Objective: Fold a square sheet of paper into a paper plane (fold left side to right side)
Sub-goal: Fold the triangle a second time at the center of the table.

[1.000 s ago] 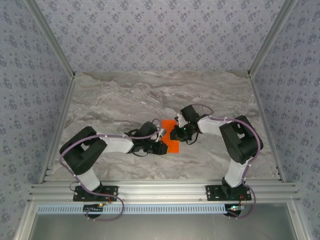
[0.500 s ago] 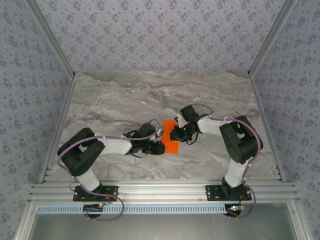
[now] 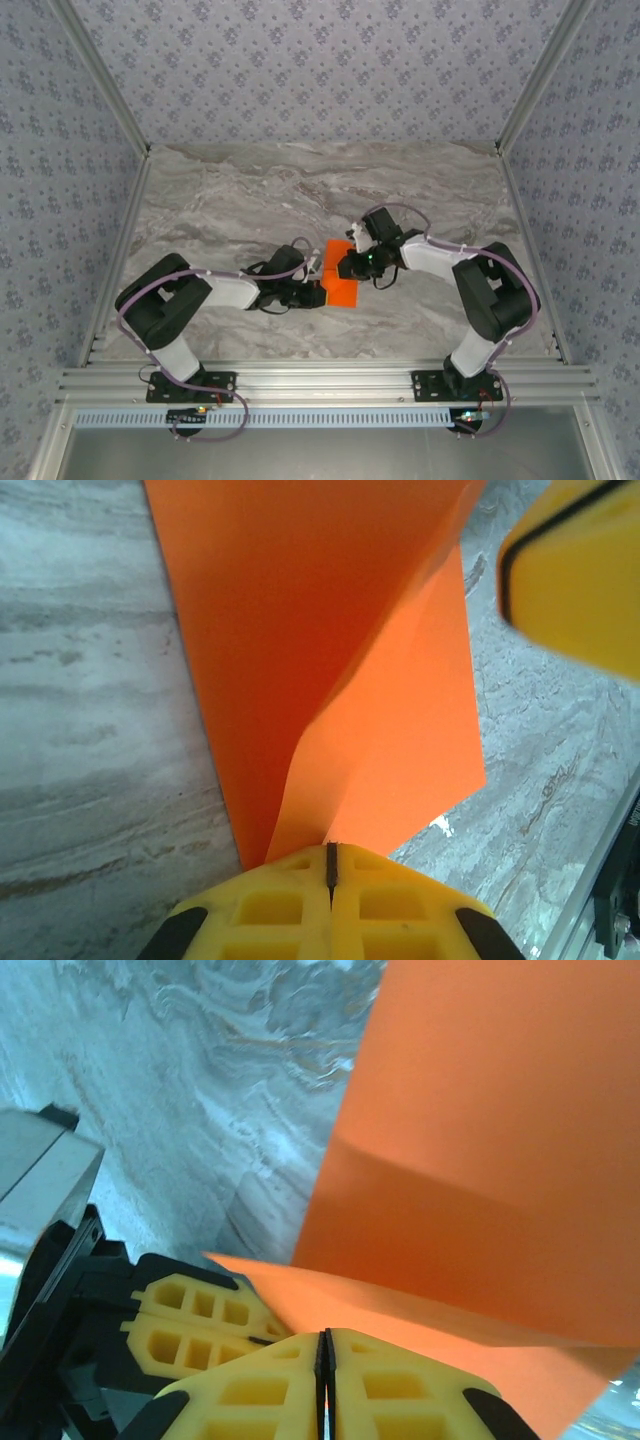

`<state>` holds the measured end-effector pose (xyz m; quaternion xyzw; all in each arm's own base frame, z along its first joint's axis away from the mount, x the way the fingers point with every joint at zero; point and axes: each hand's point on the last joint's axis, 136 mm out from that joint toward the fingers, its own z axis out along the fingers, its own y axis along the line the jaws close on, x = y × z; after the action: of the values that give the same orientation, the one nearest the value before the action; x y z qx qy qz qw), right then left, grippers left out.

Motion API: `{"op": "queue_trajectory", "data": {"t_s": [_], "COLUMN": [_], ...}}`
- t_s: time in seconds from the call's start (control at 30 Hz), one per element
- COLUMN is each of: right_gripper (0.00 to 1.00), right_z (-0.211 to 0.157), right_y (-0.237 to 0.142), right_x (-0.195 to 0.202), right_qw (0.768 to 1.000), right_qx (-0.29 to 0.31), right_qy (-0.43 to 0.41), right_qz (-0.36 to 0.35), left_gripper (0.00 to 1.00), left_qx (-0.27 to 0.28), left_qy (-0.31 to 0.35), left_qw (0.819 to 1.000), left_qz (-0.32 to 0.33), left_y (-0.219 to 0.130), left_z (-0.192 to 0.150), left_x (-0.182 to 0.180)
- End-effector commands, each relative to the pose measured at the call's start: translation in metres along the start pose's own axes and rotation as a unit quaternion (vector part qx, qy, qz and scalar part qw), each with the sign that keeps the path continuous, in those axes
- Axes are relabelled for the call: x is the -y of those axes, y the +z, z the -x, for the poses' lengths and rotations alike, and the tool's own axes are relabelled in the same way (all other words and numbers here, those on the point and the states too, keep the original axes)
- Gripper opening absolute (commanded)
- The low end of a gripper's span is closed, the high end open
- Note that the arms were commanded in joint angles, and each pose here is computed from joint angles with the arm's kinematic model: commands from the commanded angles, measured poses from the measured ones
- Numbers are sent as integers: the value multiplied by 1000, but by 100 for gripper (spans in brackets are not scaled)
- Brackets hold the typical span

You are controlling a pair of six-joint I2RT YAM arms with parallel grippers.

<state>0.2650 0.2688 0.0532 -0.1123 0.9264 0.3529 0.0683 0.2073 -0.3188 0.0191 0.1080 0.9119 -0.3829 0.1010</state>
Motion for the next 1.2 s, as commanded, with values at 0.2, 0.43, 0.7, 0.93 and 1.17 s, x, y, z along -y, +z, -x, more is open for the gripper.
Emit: {"op": "queue_trajectory", "data": {"t_s": [0.2,0.43,0.7,0.93,1.17], "right_gripper": [10,9,9,10,10], "right_z": [-10,-18,-15,-6,1], "right_y": [28,35,27,17,7], "right_x": [-6,12,30,49,71], "right_qw": [999,998,997,997,996], "right_qx": [-37,-55,-57,-50,-47], "right_qy": [-7,-5,-7,6,25], "right_qz": [4,-30,-60,-66,-73], "left_gripper": [3,2,1,1,1], "left_qx": [-27,-29,-33,-35,-35], "left_qy": [-26,-37,-53,-57,-56], "left_qw": [999,998,997,997,997], "left_qz": [33,41,47,47,45], "left_y": [5,5,6,7,7], "left_z": [-17,-18,-20,-21,-20], "left_x": [-22,-28,-36,-38,-37]}}
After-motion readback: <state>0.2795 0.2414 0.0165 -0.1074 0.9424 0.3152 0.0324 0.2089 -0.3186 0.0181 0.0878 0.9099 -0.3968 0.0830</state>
